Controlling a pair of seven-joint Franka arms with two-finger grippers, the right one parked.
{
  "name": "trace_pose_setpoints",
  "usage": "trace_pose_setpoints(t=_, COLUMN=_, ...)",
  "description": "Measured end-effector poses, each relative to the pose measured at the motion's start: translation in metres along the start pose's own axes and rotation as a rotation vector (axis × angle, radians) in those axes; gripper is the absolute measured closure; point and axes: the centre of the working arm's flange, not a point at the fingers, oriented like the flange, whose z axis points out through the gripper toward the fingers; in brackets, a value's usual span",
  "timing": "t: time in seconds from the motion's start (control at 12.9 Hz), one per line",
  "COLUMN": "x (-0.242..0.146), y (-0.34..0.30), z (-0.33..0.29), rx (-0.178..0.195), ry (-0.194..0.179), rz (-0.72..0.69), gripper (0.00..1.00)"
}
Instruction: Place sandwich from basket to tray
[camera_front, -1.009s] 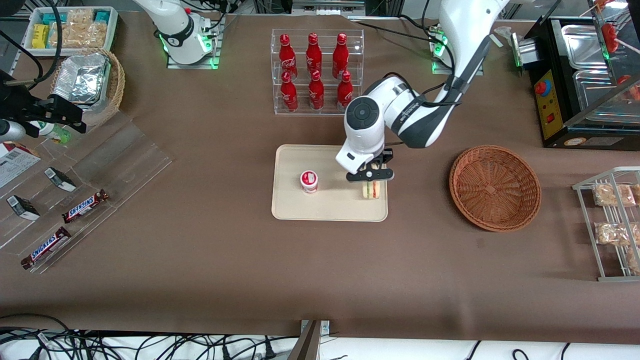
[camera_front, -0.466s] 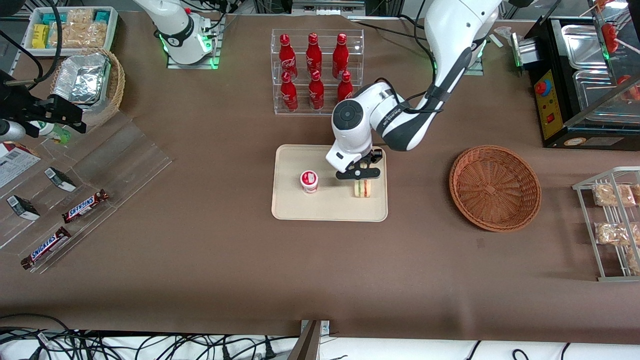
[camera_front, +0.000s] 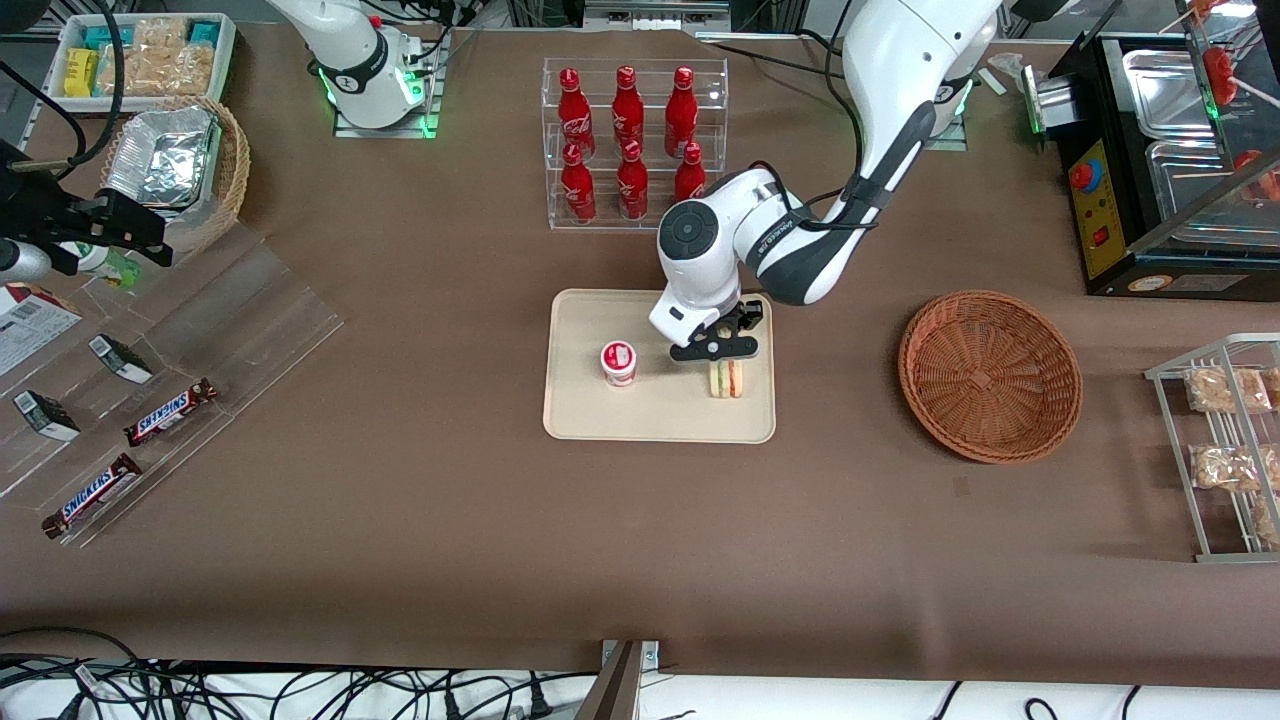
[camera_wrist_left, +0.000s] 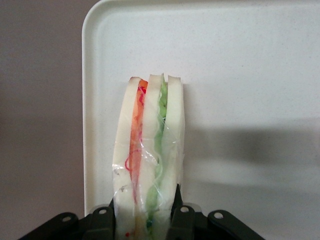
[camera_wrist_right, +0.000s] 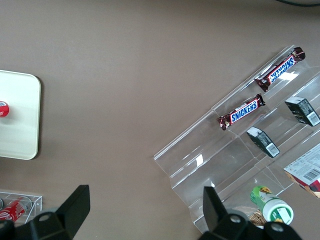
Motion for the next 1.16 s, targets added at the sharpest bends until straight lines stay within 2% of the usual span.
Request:
trace_pose_setpoints(t=0.23, x=0.01, y=0.003, z=-0.009, rx=-0.02, ry=0.016, rz=-0.014, gripper=0.58)
trace_pose_setpoints(t=0.31, x=0.014, y=0.004, z=-0.011, rx=-0.025, ry=0.02, rz=-0.018, gripper=0.52)
trace_pose_setpoints(t=0.7, x=0.019, y=0.003, z=-0.007, rx=-0.025, ry=0.019, rz=-0.025, gripper=0.04)
trace_pose_setpoints(t=0.78, x=0.02, y=0.002, z=-0.008, rx=-0.025, ry=0.02, rz=-0.028, gripper=0.0)
trace_pose_setpoints(t=1.01, x=0.04, y=-0.012, z=-0.024, rx=-0.037, ry=0.037, rz=-0.067, gripper=0.0)
trace_pose_setpoints(t=1.16, x=0.061, y=-0.039, z=-0.05, rx=-0.014, ry=0.035, rz=-0.12, gripper=0.0)
